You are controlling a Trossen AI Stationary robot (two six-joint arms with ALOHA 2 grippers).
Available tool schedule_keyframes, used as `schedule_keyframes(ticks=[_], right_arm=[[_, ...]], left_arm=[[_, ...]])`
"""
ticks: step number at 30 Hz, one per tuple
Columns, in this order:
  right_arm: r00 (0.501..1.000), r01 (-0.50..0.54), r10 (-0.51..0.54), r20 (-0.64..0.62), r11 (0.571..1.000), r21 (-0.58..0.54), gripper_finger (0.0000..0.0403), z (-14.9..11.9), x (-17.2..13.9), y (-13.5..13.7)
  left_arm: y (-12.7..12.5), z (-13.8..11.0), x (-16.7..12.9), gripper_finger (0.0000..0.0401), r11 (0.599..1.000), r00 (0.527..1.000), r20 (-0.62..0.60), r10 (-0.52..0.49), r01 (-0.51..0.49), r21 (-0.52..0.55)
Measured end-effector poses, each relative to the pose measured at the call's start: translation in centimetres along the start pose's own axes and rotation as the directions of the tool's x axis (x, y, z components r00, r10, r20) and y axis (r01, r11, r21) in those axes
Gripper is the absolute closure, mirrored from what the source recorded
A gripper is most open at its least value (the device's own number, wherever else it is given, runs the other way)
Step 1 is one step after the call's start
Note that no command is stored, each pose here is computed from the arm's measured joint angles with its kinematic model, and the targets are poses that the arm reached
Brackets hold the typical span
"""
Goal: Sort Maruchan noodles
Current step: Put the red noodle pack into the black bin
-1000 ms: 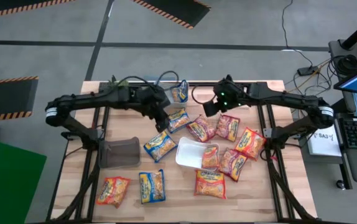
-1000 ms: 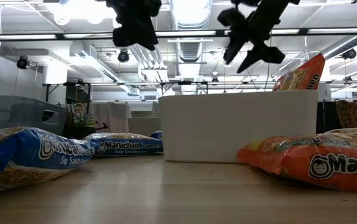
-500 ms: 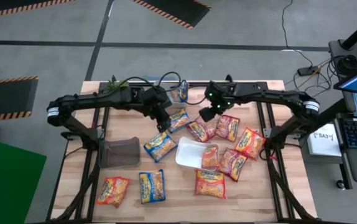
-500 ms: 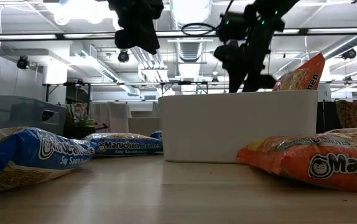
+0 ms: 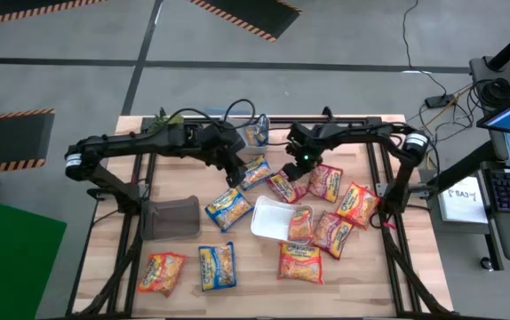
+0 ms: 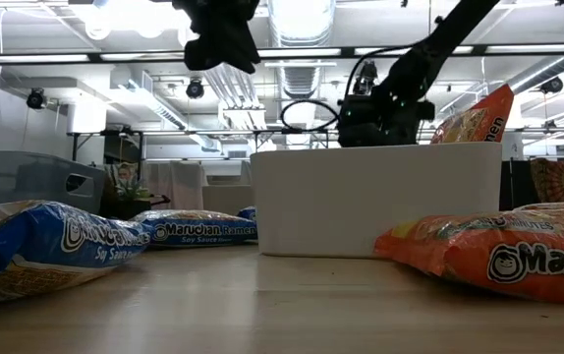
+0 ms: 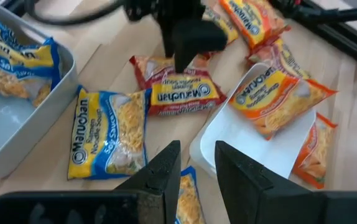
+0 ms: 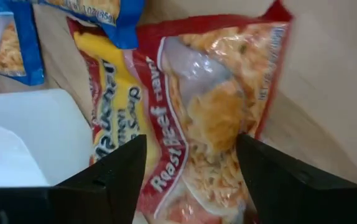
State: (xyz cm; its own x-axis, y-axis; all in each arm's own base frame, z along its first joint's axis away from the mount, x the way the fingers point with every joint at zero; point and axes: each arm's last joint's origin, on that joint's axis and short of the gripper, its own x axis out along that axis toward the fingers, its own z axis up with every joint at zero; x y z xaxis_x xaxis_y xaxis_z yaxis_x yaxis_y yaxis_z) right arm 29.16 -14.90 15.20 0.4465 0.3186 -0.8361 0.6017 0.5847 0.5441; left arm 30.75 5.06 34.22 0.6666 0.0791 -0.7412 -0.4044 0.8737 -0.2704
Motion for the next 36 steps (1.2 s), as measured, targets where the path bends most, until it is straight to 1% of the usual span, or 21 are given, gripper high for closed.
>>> schedule_keyframes(ticks=[5, 9, 13, 16, 19, 20, 25, 29, 33, 36], right_arm=[[1.0, -0.023, 0.023, -0.005, 1.0, -0.02, 0.0164, 0.6, 1.5, -0.5], [0.999, -0.042, 0.042, 0.002, 0.999, -0.034, 0.0191, 0.8, 1.8, -0.6], [0.999, -0.046, 0.046, 0.002, 0.998, -0.05, 0.025, 0.9, 1.8, -0.5], [0.999, -0.051, 0.052, 0.004, 0.997, -0.06, 0.031, 0.9, 1.7, -0.4], [0.997, -0.081, 0.081, -0.003, 0.995, -0.064, 0.0371, 0.8, 1.5, -0.3], [0.996, -0.087, 0.087, -0.003, 0.994, -0.066, 0.0381, 0.8, 1.4, -0.2], [0.993, -0.103, 0.108, 0.042, 0.99, -0.099, 0.0388, 0.5, -0.6, 0.9], [0.983, -0.125, 0.144, 0.116, 0.979, -0.158, 0.0389, 0.0, -3.3, 2.4], [0.957, -0.145, 0.199, 0.211, 0.957, -0.25, 0.039, -1.0, -6.6, 4.5], [0.914, -0.122, 0.238, 0.329, 0.934, -0.337, 0.039, -1.8, -9.3, 6.3]], left_arm=[[-0.1, 0.3, -0.1, 0.0319, 1.0, 0.999, 0.034, -0.013, 0.013, 0.001], [-0.2, 0.6, -0.1, 0.0319, 1.0, 0.998, 0.06, -0.023, 0.023, -0.003], [-0.3, 0.8, -0.1, 0.0319, 1.0, 0.995, 0.091, -0.028, 0.029, -0.004], [-0.4, 1.1, -0.2, 0.0319, 1.0, 0.992, 0.124, -0.03, 0.031, -0.004], [-0.5, 1.4, -0.5, 0.0319, 0.999, 0.987, 0.156, -0.037, 0.038, -0.002], [-0.5, 1.5, -0.6, 0.0319, 0.999, 0.985, 0.167, -0.04, 0.041, -0.002], [-0.7, 1.9, -1.4, 0.0319, 0.998, 0.973, 0.223, -0.062, 0.062, 0.008], [-0.8, 2.2, -2.9, 0.0319, 0.996, 0.952, 0.293, -0.089, 0.088, 0.017], [-1.0, 2.6, -6.0, 0.0319, 0.991, 0.901, 0.413, -0.135, 0.127, 0.048], [-1.1, 2.7, -8.8, 0.0319, 0.985, 0.842, 0.512, -0.171, 0.134, 0.11]])
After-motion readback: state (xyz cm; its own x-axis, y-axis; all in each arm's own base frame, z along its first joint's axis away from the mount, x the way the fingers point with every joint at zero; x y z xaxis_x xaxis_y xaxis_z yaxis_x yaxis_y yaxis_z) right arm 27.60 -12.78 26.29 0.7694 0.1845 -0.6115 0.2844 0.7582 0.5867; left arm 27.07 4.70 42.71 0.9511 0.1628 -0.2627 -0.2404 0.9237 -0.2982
